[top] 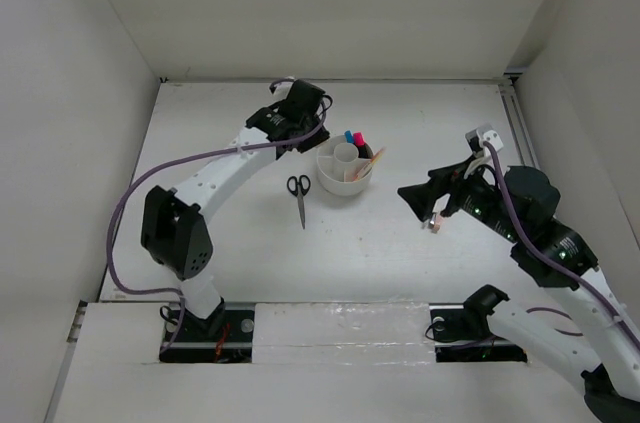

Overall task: Sort the stationery into containers
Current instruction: Place the stationery in the storage box.

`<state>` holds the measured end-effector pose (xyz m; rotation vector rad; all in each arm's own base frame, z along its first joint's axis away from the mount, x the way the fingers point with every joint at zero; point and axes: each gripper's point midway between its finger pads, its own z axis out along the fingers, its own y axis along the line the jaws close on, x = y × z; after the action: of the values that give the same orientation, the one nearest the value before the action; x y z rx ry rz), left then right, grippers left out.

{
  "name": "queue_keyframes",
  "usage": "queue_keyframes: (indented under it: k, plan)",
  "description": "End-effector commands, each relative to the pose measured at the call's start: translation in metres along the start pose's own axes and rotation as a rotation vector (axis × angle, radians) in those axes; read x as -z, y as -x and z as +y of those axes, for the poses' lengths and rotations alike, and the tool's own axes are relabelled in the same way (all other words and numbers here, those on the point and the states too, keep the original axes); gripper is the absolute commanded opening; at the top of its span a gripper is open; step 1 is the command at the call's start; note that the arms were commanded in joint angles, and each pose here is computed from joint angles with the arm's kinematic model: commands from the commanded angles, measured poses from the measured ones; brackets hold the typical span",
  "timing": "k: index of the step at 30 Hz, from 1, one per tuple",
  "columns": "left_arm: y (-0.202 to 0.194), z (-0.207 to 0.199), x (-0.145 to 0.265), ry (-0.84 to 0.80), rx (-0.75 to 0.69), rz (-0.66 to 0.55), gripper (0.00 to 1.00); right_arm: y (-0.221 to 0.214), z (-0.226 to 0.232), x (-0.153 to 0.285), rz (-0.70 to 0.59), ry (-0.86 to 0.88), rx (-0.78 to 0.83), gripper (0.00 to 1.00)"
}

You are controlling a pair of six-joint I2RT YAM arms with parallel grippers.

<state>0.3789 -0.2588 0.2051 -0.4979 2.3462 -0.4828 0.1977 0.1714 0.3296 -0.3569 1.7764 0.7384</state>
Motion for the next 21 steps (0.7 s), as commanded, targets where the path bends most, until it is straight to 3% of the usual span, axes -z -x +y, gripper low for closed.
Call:
queue_keyframes:
  k: [1,10,21]
  plan:
    - [0.018,-0.004,-0.012,0.08,0.132,-0.061,0.0,0.022,0.002,0.011,-0.062,-0.015,-0.005,0.99]
    - [0.02,-0.01,-0.037,0.129,0.197,-0.049,0.0,0.025,0.001,0.021,-0.073,-0.031,-0.005,0.99]
    - [-0.003,-0.008,-0.06,0.126,0.201,0.029,0.0,0.026,0.002,0.026,-0.082,-0.028,-0.013,0.99]
